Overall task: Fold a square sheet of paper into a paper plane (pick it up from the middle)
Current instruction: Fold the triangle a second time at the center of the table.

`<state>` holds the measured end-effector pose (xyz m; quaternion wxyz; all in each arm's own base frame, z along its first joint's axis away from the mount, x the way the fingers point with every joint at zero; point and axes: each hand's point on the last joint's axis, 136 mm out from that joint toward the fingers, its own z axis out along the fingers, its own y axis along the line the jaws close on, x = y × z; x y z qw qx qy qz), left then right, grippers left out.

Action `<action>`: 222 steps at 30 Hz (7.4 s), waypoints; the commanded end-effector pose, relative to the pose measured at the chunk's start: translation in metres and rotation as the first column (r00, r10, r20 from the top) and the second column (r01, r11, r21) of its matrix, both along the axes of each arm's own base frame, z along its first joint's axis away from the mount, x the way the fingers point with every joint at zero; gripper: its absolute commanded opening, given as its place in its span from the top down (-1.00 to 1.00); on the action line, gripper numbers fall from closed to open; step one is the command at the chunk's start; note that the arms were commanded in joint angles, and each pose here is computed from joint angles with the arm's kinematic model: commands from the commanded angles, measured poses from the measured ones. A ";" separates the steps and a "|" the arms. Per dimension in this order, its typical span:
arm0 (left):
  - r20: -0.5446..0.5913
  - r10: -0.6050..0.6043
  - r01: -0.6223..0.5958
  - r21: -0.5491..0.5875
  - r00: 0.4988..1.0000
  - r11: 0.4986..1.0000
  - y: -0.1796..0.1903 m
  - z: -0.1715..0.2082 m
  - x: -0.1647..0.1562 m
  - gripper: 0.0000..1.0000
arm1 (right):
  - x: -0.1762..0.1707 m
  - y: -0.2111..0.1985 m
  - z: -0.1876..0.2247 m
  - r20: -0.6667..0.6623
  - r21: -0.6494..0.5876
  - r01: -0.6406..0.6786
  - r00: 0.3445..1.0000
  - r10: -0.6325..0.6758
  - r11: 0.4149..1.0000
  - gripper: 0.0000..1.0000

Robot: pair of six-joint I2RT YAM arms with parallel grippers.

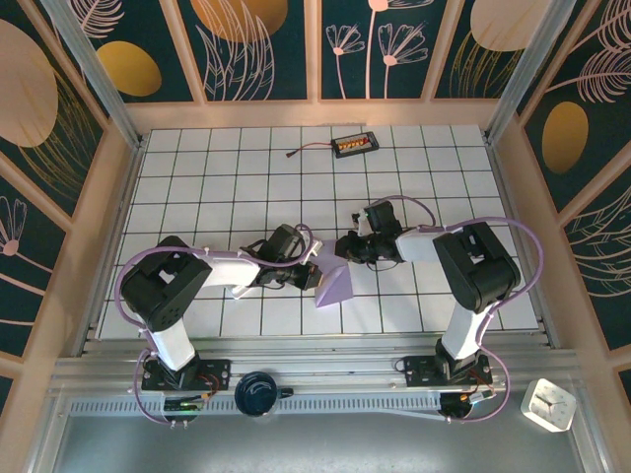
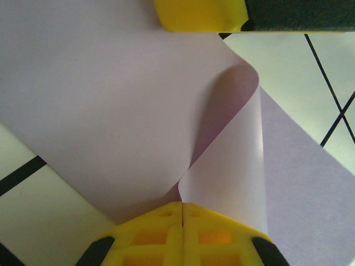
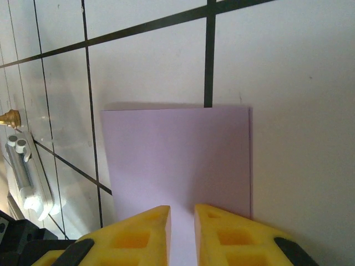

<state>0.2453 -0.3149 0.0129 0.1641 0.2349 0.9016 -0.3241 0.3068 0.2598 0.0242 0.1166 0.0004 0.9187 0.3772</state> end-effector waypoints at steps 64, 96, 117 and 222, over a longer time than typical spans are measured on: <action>-0.165 0.116 -0.066 0.284 0.979 0.957 0.043 -0.059 -0.015 1.00 | -0.128 0.050 0.004 -0.081 0.119 -0.051 0.995 0.061 0.992 1.00; -0.174 0.113 -0.054 0.311 0.978 0.949 0.043 -0.059 -0.014 1.00 | -0.128 0.004 0.003 -0.057 0.025 0.023 0.998 -0.021 0.999 0.96; -0.149 0.089 -0.047 0.263 0.985 0.964 0.025 -0.039 0.002 1.00 | -0.138 -0.026 -0.038 -0.129 -0.158 0.030 0.990 -0.051 0.987 1.00; -0.222 0.115 -0.026 0.366 0.968 0.930 0.048 -0.066 -0.018 1.00 | -0.129 0.057 0.023 -0.007 0.096 -0.087 0.996 0.088 0.992 0.97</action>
